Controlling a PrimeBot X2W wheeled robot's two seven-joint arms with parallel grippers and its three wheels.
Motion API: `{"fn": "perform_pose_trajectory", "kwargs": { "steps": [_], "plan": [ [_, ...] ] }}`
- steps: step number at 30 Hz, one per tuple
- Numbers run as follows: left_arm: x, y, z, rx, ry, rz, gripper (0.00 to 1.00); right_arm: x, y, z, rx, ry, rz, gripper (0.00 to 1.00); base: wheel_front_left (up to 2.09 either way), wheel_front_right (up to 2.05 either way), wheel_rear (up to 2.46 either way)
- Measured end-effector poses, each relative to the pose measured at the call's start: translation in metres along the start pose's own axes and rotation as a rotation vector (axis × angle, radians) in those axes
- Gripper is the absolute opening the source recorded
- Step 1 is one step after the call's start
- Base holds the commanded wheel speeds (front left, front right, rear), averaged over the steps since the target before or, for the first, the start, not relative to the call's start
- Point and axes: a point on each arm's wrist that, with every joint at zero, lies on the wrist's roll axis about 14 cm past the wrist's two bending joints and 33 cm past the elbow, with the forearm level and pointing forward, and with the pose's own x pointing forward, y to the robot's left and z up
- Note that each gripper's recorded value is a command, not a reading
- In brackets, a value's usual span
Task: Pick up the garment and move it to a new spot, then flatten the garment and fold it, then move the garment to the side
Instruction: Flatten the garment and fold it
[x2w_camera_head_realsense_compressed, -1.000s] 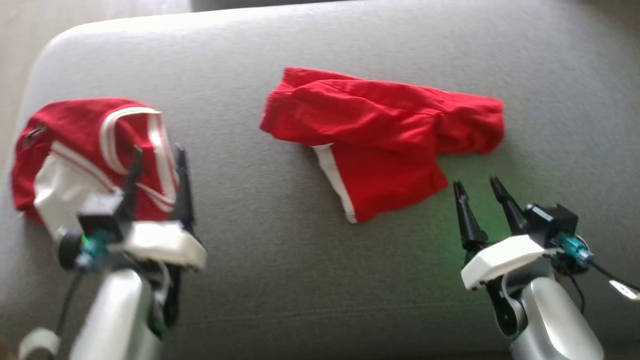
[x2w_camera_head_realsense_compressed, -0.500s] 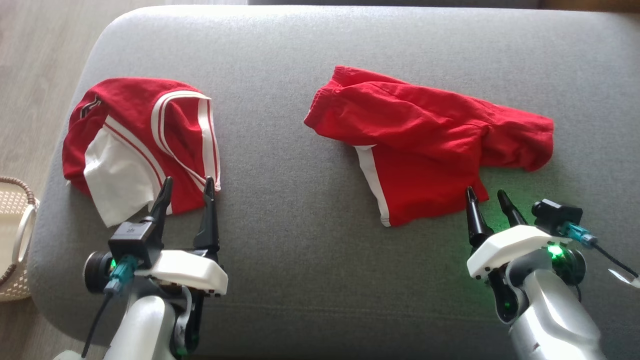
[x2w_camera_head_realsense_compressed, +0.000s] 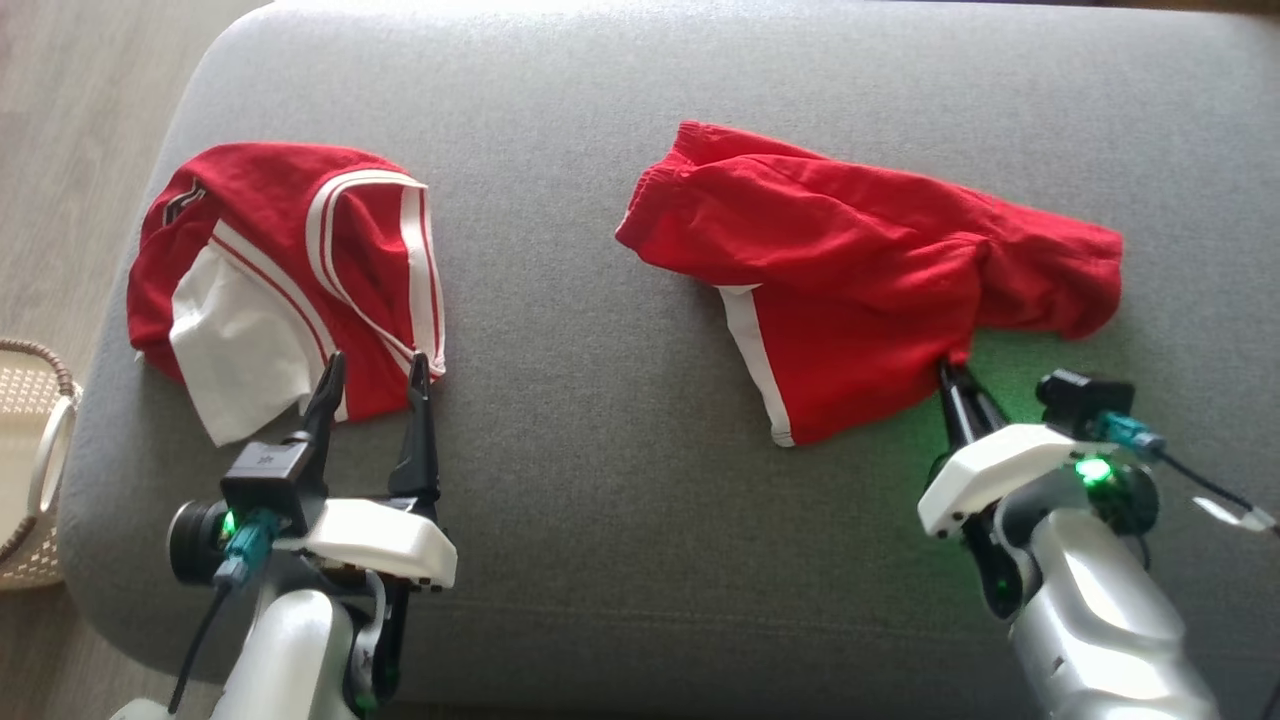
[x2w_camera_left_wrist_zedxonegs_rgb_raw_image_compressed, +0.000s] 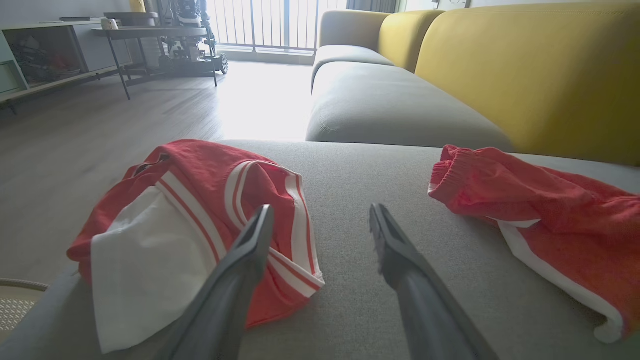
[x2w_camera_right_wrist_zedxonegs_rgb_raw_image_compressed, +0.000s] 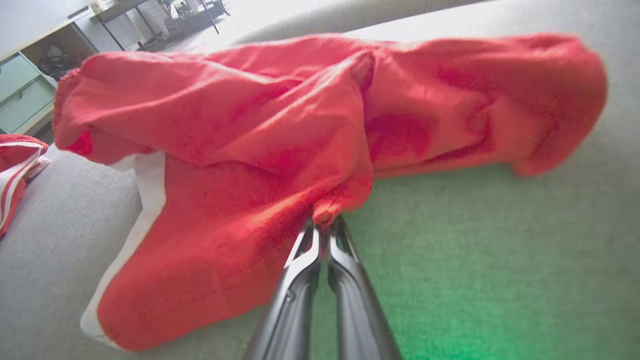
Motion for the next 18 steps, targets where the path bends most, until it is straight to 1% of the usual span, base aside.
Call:
{"fn": "perform_pose_trajectory", "kwargs": {
  "steps": [1, 2, 5, 10, 14, 18],
  "plan": [
    [0.001, -0.003, 0.001, -0.005, -0.003, -0.006, 1.0, 0.0, -0.003, 0.011, -0.016, -0.032, -0.007, 0.0, 0.0, 0.0, 0.0],
    [0.001, -0.003, 0.001, -0.005, -0.003, -0.006, 1.0, 0.0, -0.003, 0.011, -0.016, -0.032, -0.007, 0.0, 0.0, 0.0, 0.0],
    [0.001, -0.007, 0.004, -0.012, -0.012, -0.016, 1.0, -0.003, -0.01, 0.03, -0.04, -0.089, -0.024, 0.0, 0.0, 0.0, 0.0],
    [0.004, -0.015, 0.008, -0.014, -0.026, -0.039, 1.0, -0.018, -0.038, 0.051, -0.099, -0.149, -0.083, 0.0, 0.0, 0.0, 0.0],
    [0.007, -0.025, 0.01, -0.013, -0.033, -0.067, 1.0, -0.03, -0.072, 0.069, -0.208, -0.136, -0.135, 0.0, 0.0, 0.0, 0.0],
    [0.009, -0.032, 0.011, -0.02, -0.038, -0.086, 1.0, -0.039, -0.096, 0.078, -0.283, -0.074, -0.181, 0.0, 0.0, 0.0, 0.0]
  ]
}}
